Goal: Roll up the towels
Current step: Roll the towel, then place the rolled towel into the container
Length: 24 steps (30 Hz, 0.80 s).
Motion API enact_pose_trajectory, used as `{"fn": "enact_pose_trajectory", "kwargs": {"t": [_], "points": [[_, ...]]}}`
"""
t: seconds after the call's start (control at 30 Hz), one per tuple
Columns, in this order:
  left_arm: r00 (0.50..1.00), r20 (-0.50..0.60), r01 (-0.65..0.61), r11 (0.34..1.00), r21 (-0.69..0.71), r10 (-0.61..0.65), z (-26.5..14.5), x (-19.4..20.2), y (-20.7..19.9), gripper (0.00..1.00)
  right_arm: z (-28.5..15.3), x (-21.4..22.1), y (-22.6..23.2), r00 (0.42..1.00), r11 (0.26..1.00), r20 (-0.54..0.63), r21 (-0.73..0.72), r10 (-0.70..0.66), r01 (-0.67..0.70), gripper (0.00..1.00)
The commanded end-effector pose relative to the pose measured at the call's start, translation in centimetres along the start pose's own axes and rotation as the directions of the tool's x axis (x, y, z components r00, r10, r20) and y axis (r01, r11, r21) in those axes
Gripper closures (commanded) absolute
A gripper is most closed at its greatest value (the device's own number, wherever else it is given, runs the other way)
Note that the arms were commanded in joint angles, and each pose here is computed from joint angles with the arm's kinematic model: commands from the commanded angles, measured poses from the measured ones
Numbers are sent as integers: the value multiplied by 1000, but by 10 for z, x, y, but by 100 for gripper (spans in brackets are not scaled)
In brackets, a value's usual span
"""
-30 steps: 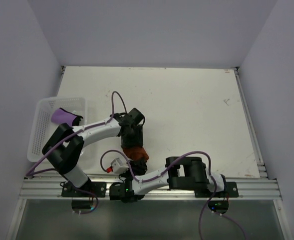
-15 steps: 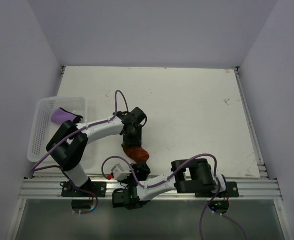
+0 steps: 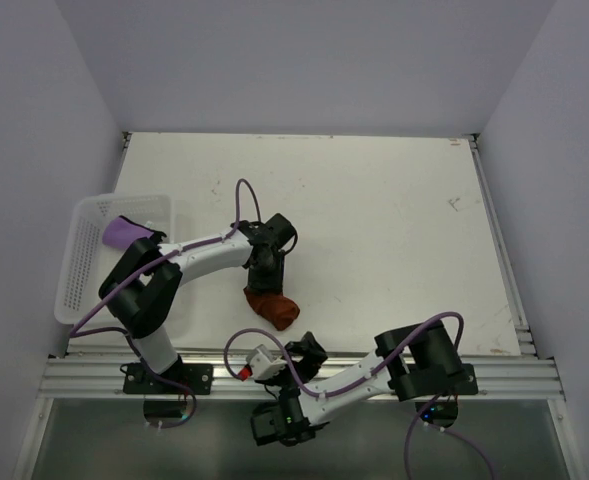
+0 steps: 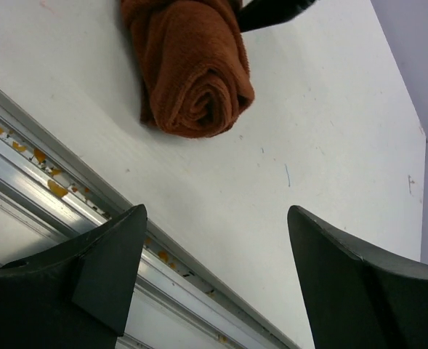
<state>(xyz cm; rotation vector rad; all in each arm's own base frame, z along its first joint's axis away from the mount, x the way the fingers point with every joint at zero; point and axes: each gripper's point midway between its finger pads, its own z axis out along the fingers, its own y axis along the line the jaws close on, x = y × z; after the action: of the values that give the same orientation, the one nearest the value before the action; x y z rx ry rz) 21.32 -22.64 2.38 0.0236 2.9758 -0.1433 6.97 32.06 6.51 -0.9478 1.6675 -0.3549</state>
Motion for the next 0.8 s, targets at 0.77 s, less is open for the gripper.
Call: {"fn": "enact_pose_trajectory", "kwargs": {"t": [0.77], "points": [[973, 224, -54, 998, -32, 60, 17, -35, 18, 79, 17, 29, -120, 763, 762, -42, -46, 645, -646, 16]]}}
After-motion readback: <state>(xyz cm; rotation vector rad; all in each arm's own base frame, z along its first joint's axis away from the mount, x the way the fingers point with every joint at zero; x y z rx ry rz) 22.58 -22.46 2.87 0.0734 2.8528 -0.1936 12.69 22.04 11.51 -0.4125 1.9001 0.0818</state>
